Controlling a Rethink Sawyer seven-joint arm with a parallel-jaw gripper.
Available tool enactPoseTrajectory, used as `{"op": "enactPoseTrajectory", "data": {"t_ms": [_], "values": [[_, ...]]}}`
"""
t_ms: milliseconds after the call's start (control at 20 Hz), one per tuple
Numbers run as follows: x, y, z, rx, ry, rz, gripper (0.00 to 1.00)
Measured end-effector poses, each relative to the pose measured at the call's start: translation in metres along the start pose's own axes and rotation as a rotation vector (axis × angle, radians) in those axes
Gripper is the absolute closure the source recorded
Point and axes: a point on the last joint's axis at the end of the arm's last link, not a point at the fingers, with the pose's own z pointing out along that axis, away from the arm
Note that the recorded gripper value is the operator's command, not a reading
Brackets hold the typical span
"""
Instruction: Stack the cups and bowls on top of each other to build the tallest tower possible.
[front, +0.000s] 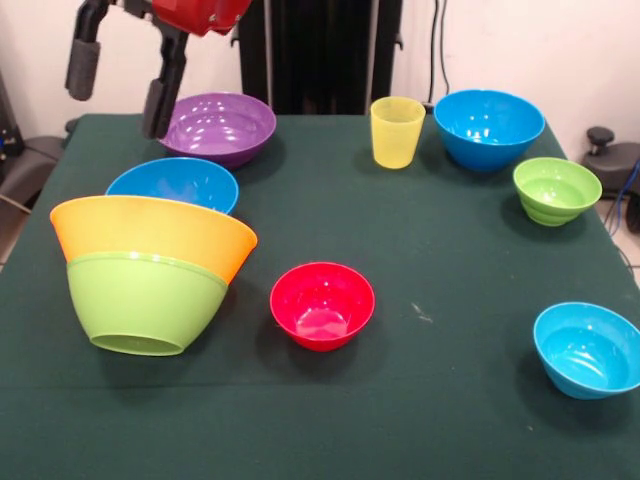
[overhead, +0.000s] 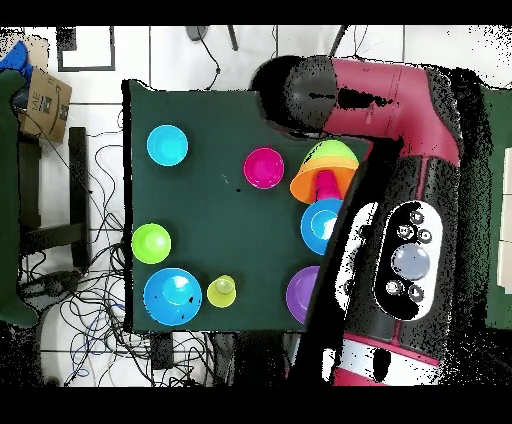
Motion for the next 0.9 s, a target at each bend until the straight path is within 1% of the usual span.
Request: {"op": "enactPoseTrajectory", "data": {"t_ms": [50, 150, 200, 300, 350, 450, 500, 650, 700, 800, 900], "values": [[0.001, -0.002, 0.005, 0.012, 0.002, -0.002, 0.00], [0.003, -0.003, 0.010, 0.023, 0.007, -0.003, 0.00], [0.005, -0.005, 0.017, 0.037, 0.014, -0.006, 0.00], [0.007, -0.007, 0.022, 0.046, 0.019, -0.008, 0.00], [0.011, -0.009, 0.030, 0.065, 0.030, -0.012, 0.00], [0.014, -0.011, 0.035, 0.077, 0.037, -0.015, 0.00], [0.017, -0.012, 0.039, 0.090, 0.046, -0.018, 0.00], [0.020, -0.013, 0.043, 0.106, 0.061, -0.021, 0.00], [0.024, -0.013, 0.046, 0.119, 0.080, -0.024, 0.00], [0.030, -0.013, 0.049, 0.129, 0.110, -0.024, 0.00], [0.036, -0.013, 0.052, 0.133, 0.154, -0.016, 0.00]]}}
